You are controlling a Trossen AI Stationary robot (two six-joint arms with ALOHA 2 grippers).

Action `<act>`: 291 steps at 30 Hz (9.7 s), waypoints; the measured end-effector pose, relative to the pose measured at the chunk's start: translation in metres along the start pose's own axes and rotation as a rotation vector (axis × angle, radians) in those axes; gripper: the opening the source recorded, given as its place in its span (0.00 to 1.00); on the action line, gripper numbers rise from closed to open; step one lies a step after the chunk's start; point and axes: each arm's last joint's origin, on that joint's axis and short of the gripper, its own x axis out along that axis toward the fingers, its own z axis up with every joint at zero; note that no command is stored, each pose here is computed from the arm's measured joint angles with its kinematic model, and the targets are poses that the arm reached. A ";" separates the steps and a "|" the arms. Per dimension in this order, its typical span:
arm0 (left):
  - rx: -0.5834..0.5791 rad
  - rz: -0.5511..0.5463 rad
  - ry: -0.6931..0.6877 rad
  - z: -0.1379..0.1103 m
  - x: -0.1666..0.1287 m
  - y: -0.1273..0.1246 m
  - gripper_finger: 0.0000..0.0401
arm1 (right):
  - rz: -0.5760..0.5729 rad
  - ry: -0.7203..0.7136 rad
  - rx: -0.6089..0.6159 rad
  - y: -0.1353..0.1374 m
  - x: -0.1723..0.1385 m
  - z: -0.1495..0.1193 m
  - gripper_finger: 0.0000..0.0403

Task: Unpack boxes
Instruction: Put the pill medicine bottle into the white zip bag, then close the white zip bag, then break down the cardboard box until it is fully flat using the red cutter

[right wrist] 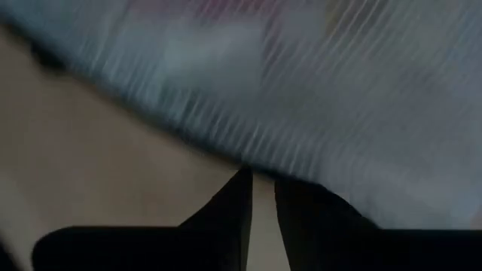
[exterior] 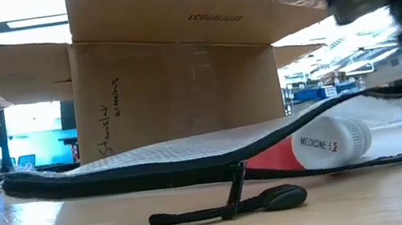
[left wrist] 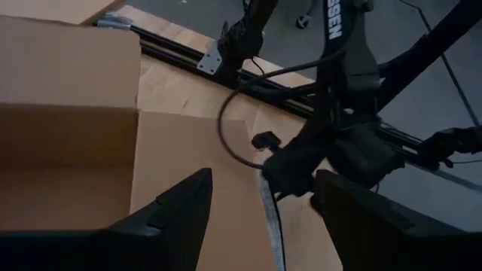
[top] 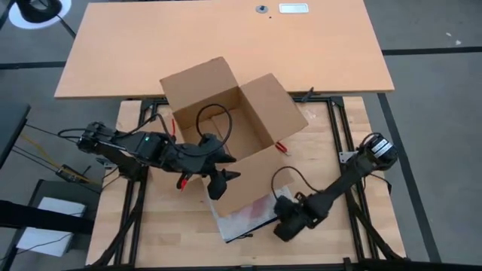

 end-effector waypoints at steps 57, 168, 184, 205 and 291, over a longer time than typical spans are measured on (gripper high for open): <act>0.411 -0.026 0.425 -0.251 0.126 -0.142 0.49 | 0.430 -0.177 -0.219 0.048 -0.034 -0.043 0.11; 0.023 0.251 0.567 -0.254 0.157 -0.146 0.03 | -0.093 -0.103 -0.091 -0.011 -0.045 -0.049 0.04; 0.075 -0.177 0.741 -0.196 0.115 -0.192 0.50 | 0.048 -0.022 -0.257 -0.028 -0.100 -0.045 0.56; 0.169 0.018 0.297 -0.041 0.064 -0.105 0.50 | 0.121 -0.242 -0.287 -0.038 -0.125 -0.010 0.63; -0.023 0.317 0.333 -0.060 0.128 0.079 0.48 | 0.014 0.020 -0.382 -0.131 -0.086 0.026 0.50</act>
